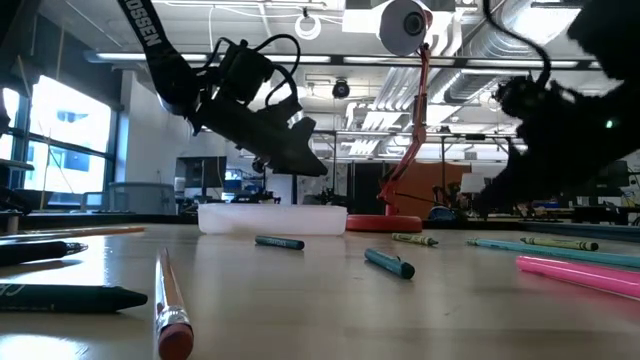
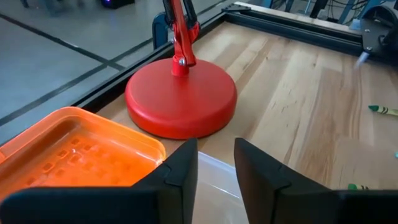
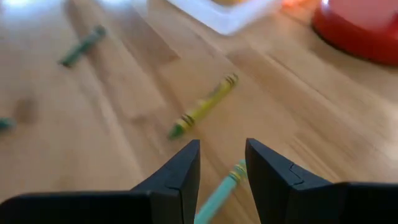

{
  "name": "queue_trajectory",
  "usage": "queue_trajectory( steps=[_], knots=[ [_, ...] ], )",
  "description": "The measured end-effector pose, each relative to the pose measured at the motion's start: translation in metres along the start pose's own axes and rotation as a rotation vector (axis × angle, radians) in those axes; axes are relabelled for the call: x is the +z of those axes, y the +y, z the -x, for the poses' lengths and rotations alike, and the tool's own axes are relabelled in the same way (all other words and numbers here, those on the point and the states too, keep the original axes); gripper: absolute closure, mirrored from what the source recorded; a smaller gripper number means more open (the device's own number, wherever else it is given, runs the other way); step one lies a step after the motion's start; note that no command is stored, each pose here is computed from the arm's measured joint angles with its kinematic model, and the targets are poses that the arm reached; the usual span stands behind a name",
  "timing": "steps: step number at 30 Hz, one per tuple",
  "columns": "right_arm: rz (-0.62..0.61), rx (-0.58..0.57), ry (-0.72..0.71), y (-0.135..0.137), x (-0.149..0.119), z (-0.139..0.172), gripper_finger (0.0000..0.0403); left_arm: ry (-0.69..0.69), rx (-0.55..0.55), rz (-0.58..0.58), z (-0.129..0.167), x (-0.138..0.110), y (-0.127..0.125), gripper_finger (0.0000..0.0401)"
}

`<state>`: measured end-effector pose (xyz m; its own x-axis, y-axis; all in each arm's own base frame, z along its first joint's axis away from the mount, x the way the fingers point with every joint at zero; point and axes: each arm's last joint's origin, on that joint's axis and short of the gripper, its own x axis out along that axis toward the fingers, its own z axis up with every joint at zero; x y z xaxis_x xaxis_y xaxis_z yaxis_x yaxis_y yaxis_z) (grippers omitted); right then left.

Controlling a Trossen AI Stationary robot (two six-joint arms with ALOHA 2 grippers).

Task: Pick & place school supplies into a supply box
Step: Put the light blue pencil into the orange supply box

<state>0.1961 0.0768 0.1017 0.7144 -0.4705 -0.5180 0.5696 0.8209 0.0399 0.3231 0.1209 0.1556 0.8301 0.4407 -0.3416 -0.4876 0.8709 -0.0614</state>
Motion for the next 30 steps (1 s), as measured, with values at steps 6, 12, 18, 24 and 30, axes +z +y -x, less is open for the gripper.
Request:
queue_trajectory(
  steps=[6,12,18,24,30],
  knots=[
    [-0.037,-0.059,0.059,-0.003,-0.018,-0.022,0.0295,0.0,0.0,0.0,0.0,0.0,0.0,0.0274],
    [-0.012,-0.119,0.059,-0.007,-0.028,-0.033,0.0298,0.0,0.0,0.0,0.0,0.0,0.0,0.0275],
    [0.028,-0.159,0.073,-0.012,-0.031,-0.04,0.0352,0.0,0.0,-0.004,0.0,0.0,0.0,0.0275],
    [0.108,-0.151,0.09,-0.015,-0.028,-0.045,0.039,0.0,0.0,-0.004,0.0,0.0,0.0,0.0275],
    [0.116,-0.12,0.052,-0.014,-0.02,-0.051,0.0397,0.0,-0.001,-0.004,0.0,0.0,0.0,0.0274]
  ],
)
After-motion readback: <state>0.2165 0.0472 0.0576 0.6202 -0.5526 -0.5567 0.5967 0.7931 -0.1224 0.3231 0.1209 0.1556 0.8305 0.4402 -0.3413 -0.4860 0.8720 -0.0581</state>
